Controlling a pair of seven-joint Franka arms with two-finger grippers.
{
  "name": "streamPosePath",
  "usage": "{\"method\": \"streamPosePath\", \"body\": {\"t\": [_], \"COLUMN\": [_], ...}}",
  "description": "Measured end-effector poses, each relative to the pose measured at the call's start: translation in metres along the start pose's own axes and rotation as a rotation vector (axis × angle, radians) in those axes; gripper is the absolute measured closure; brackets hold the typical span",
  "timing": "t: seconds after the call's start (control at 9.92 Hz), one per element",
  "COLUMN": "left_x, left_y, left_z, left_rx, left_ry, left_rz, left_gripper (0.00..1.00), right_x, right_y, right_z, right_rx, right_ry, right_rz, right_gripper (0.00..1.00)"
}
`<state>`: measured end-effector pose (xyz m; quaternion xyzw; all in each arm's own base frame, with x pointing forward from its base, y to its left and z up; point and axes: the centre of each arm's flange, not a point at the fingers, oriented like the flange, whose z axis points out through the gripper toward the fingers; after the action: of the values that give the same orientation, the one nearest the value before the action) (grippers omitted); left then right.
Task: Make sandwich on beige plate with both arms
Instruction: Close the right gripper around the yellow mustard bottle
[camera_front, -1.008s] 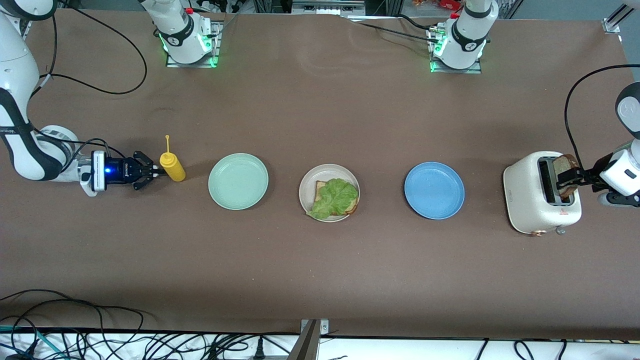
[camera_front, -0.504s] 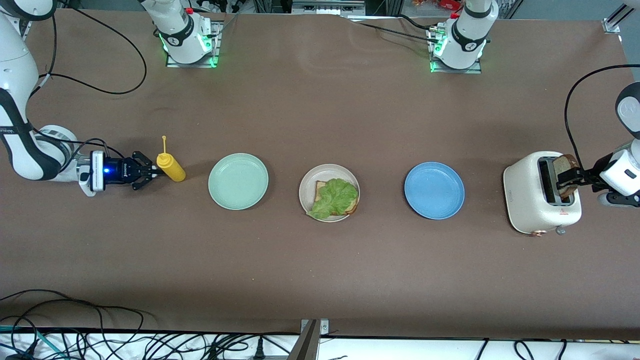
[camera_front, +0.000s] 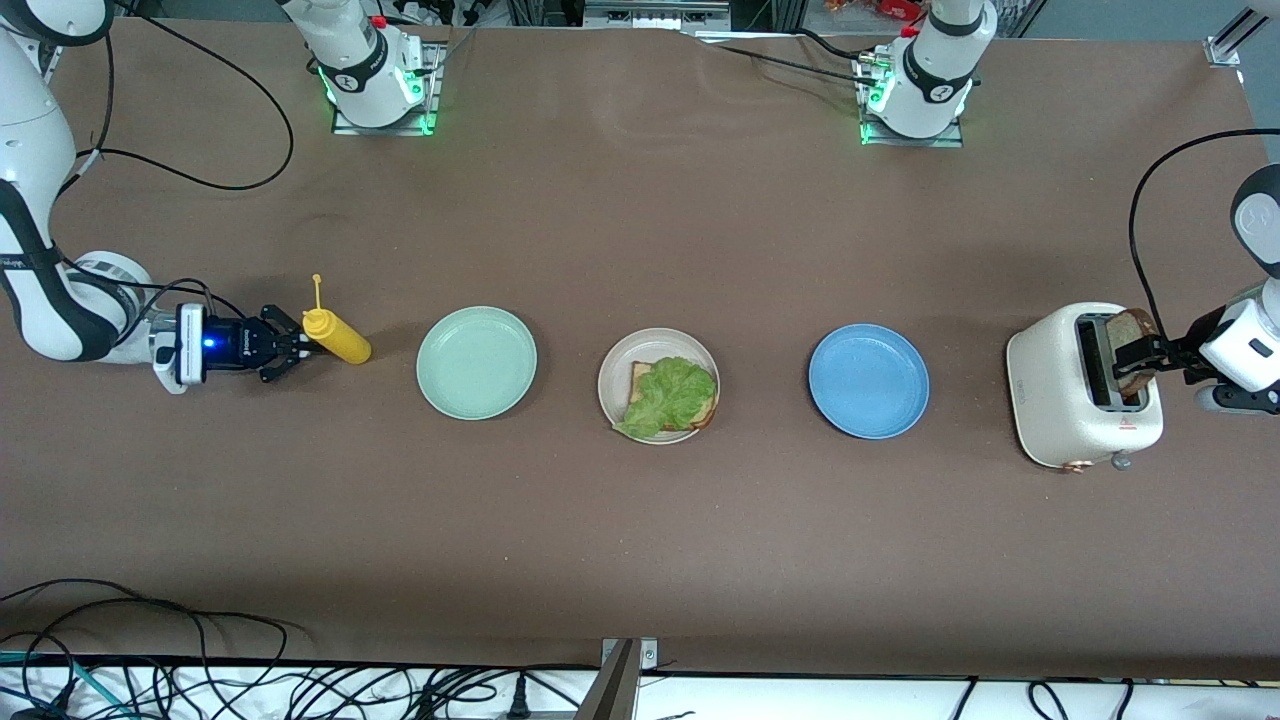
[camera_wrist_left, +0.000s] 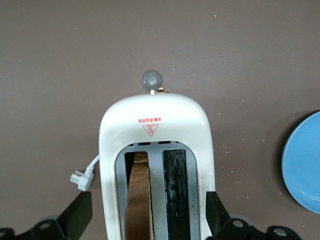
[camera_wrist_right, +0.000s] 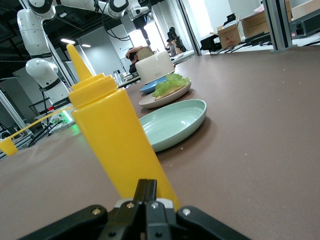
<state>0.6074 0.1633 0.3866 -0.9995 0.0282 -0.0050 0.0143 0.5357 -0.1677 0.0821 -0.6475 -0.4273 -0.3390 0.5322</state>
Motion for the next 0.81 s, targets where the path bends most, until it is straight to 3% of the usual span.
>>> {"method": "streamPosePath", "body": {"t": [0.1,0.4,0.6,0.81], "left_x": [0.0001,-0.0001,-0.0001,-0.0001], "left_y": [0.0003,0.0003,0.0003,0.0003], "left_z": [0.0000,0.0004,0.0004,0.0005], "left_rx": [0.000,0.000,0.000,0.000], "left_ry": [0.000,-0.001,-0.001,-0.001], "left_rz": [0.000,0.000,0.000,0.000], "left_gripper": [0.00,0.00,0.00,0.00], "right_x": [-0.0003,-0.0003,0.0000,0.0000], "right_y": [0.0000,0.0000,-0.0006,-0.0007], "right_z": [-0.0015,-0.0018,-0.0011,-0.0009], "right_rx": [-0.003,-0.003,0.003,0.004], "right_ry": [-0.001,-0.001,0.004,0.004], "right_rz": [0.000,-0.002,-0.003,-0.018], "right_gripper": [0.88,0.69,0.66,0.38]}}
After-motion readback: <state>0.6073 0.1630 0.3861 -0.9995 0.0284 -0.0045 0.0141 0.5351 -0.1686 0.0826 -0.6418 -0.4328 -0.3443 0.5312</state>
